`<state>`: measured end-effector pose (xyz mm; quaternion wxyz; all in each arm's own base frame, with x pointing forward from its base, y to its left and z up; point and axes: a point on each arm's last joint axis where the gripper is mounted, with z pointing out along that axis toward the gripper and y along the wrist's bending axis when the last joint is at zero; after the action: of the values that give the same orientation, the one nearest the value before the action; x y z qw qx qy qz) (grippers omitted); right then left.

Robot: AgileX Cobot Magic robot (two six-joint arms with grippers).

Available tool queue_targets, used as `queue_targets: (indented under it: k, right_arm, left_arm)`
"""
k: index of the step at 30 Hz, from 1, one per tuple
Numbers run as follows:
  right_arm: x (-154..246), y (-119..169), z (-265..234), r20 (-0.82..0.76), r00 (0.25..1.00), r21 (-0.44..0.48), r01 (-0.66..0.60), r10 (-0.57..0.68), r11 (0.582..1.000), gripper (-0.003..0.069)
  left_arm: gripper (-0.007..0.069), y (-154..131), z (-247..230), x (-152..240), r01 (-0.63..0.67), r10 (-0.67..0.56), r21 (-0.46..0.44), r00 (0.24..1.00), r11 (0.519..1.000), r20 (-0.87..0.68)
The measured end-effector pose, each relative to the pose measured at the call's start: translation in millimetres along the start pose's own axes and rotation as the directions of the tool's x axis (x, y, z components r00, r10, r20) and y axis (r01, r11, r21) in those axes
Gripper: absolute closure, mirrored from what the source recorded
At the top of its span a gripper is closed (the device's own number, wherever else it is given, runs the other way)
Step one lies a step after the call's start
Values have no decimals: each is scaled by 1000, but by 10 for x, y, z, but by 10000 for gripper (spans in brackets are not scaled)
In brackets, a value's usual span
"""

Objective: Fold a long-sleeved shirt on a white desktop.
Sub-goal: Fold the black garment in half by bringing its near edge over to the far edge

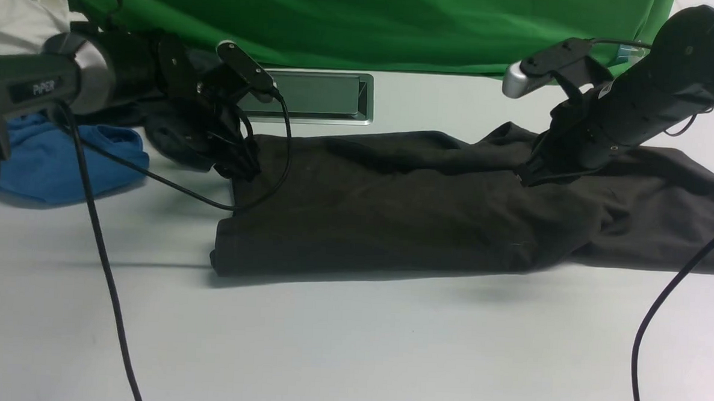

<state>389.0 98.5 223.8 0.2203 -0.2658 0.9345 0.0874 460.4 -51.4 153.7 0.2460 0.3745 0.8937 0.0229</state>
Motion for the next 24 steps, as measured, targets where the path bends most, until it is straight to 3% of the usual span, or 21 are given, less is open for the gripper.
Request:
queue_targets:
  k: [4, 8, 11, 20, 24]
  right_arm:
    - [-1, 1, 0, 1, 1000, -2, 1, -1, 1000, 626]
    - [2, 5, 0, -2, 1000, -6, -1, 1, 1000, 626]
    - [12, 12, 0, -13, 1000, -13, -2, 1, 1000, 626]
    - [11, 16, 1, -13, 1000, -13, 0, 0, 1000, 626]
    - [12, 16, 1, -14, 1000, -14, 0, 0, 1000, 626]
  left_arm:
    - [308, -2, 18, 2, 4, -4, 6, 1000, 1000, -3]
    - [499, -23, 19, 11, 17, -16, 30, 1000, 999, -16]
    - [598, -32, -59, -5, 10, -9, 38, 1000, 999, -26]
    - [608, 60, -513, -165, 2, 0, -43, 998, 999, 62]
    - [608, 57, -516, -163, 2, 0, -39, 998, 999, 58]
